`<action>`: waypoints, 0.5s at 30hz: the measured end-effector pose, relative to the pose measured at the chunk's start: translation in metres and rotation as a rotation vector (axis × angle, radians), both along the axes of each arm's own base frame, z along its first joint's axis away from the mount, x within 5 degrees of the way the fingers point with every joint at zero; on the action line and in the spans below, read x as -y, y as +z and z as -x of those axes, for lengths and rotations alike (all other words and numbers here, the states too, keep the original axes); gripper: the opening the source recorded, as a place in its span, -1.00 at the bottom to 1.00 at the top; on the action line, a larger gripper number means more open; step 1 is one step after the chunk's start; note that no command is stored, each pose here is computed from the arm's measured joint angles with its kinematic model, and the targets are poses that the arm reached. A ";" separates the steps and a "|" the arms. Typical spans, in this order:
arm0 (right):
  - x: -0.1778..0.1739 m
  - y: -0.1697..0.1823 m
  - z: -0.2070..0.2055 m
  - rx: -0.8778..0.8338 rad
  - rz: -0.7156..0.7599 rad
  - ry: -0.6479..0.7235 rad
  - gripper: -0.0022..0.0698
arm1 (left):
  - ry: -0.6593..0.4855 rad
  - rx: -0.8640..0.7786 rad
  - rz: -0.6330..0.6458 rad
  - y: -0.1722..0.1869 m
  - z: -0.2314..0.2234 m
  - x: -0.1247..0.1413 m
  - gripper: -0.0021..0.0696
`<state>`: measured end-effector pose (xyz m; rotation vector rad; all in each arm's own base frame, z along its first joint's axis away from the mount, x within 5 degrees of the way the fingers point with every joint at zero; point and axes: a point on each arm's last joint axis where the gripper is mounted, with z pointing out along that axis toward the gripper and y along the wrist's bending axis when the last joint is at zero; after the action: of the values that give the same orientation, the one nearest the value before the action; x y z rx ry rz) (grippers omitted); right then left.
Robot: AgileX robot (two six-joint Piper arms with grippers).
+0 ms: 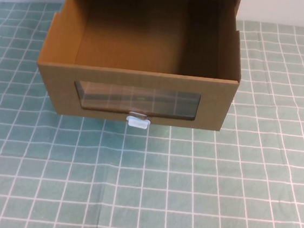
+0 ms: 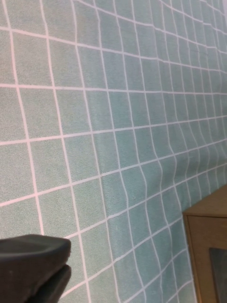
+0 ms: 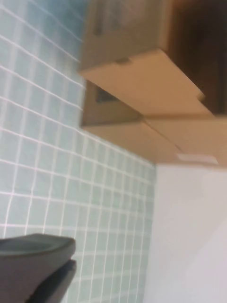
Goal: Open the shoe box
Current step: 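Pull the top drawer of the cardboard box fully open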
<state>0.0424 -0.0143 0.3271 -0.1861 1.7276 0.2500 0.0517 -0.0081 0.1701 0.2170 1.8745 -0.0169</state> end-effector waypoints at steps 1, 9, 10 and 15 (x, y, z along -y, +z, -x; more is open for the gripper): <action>0.001 -0.001 0.003 0.002 -0.040 -0.043 -0.98 | 0.000 0.000 0.000 0.000 0.000 0.000 -0.96; -0.007 -0.026 -0.003 0.017 -0.153 -0.195 -0.98 | 0.001 0.000 0.001 0.000 0.000 0.000 -0.96; -0.010 -0.033 -0.007 0.030 -0.155 -0.178 -0.98 | 0.001 0.000 0.001 0.000 0.000 0.000 -0.96; -0.025 -0.068 -0.019 0.099 -0.066 -0.064 -0.98 | 0.001 0.000 0.001 0.000 0.000 0.000 -0.96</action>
<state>0.0614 0.0104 0.2594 -0.0933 1.6214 0.2470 0.0517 -0.0081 0.1702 0.2157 1.8740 -0.0174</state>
